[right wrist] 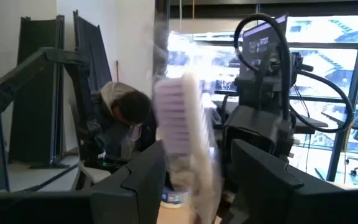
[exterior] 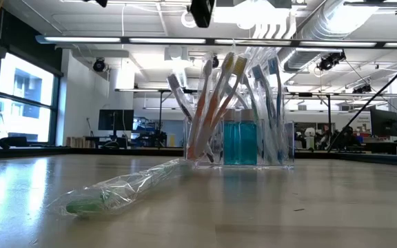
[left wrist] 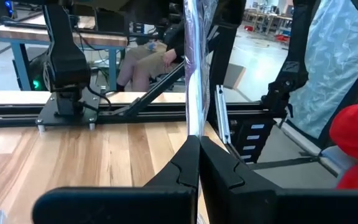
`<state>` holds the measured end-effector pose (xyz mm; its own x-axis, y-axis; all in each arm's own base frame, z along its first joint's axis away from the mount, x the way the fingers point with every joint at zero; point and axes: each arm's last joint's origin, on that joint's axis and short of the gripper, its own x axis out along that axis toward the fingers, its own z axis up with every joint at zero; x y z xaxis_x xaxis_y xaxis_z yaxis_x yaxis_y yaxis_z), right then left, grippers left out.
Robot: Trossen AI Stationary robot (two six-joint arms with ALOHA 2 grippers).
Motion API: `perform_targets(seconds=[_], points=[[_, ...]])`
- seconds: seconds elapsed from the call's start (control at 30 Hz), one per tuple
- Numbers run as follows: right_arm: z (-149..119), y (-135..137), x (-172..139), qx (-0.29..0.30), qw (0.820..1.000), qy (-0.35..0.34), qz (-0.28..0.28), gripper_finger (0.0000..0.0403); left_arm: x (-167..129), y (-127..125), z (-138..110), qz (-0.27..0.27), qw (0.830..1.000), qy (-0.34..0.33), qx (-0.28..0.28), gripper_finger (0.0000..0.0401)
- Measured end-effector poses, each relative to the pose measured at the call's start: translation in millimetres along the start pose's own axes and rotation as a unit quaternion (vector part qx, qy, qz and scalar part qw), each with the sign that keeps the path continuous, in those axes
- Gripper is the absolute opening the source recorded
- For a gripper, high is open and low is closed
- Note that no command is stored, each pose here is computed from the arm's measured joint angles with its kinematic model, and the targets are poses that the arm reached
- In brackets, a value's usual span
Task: Pick & Place toothbrushing station
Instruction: Put the violet toothbrush into the wire organizer
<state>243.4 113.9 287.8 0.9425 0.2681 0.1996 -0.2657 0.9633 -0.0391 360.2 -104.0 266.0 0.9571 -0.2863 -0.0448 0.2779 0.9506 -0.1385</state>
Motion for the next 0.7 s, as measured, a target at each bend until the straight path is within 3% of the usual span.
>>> perform_targets(seconds=[0.4, 0.7], points=[[-2.7, 7.9, -1.4, -0.004, 1.0, 0.017, 0.012, 0.0161, 0.0, -0.4, 0.5, -0.001, 1.0, -0.002, 0.002, 0.0], [-3.3, 7.9, -1.5, -0.01, 1.0, 0.02, 0.013, 0.0061, 0.0, -0.3, -0.4, -0.001, 1.0, 0.003, 0.002, 0.0]])
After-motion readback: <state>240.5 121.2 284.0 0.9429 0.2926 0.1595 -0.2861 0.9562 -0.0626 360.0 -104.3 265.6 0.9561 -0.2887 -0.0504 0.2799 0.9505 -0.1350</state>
